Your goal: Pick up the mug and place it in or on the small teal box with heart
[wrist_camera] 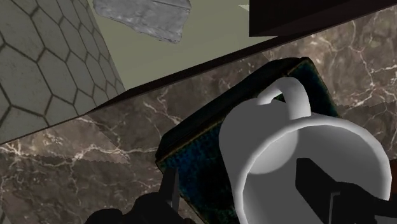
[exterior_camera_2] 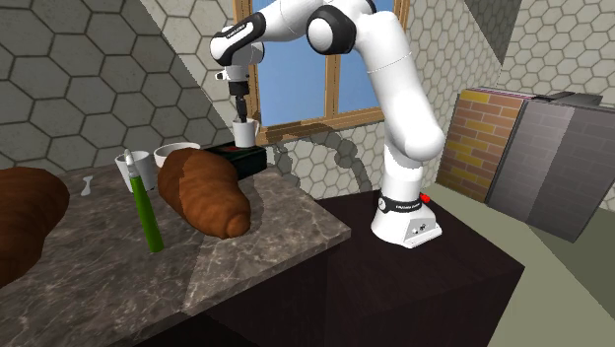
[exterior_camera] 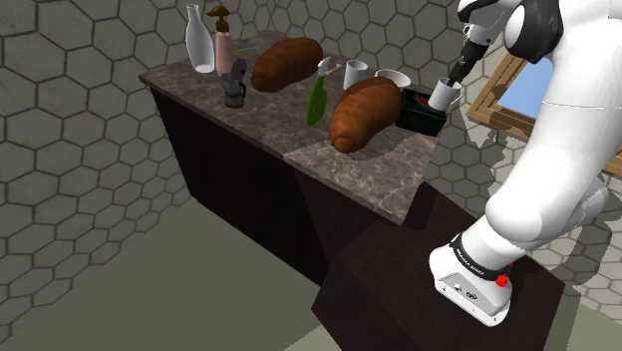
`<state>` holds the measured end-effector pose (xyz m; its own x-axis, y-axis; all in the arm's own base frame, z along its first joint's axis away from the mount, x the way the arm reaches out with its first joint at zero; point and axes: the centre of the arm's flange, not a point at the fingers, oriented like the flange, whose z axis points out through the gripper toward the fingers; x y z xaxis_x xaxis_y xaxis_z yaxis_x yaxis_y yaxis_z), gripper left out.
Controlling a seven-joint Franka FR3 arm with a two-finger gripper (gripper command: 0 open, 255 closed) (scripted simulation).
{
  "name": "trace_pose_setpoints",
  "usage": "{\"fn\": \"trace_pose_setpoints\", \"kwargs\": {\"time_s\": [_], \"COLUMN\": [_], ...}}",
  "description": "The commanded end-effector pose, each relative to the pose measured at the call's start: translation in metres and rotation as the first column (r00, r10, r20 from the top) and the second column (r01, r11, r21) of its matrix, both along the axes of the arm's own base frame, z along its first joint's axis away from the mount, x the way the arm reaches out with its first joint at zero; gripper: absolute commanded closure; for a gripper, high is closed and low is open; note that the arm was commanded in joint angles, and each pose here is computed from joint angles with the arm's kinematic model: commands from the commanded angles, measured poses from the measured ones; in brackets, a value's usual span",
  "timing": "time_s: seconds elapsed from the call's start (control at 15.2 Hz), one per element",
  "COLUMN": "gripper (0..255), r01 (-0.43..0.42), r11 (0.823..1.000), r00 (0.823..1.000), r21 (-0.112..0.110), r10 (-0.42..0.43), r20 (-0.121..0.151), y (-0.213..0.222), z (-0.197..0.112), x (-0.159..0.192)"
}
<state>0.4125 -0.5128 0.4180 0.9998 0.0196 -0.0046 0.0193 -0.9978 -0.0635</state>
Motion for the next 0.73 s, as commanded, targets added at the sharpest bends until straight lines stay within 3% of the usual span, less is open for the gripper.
{"fn": "trace_pose_setpoints", "kwargs": {"time_s": [0.0, 0.13, 0.4, 0.66], "gripper": [0, 0, 0, 0], "r01": [0.000, 0.000, 0.000, 0.000], "r11": [1.000, 1.000, 1.000, 1.000], "r00": [1.000, 1.000, 1.000, 1.000], "r21": [0.000, 0.000, 0.000, 0.000], "r10": [0.000, 0.000, 0.000, 0.000], "r20": [0.000, 0.000, 0.000, 0.000], "y": [0.000, 0.000, -0.003, -0.003], "z": [0.000, 0.000, 0.050, 0.050], "x": [0.000, 0.000, 0.000, 0.000]}}
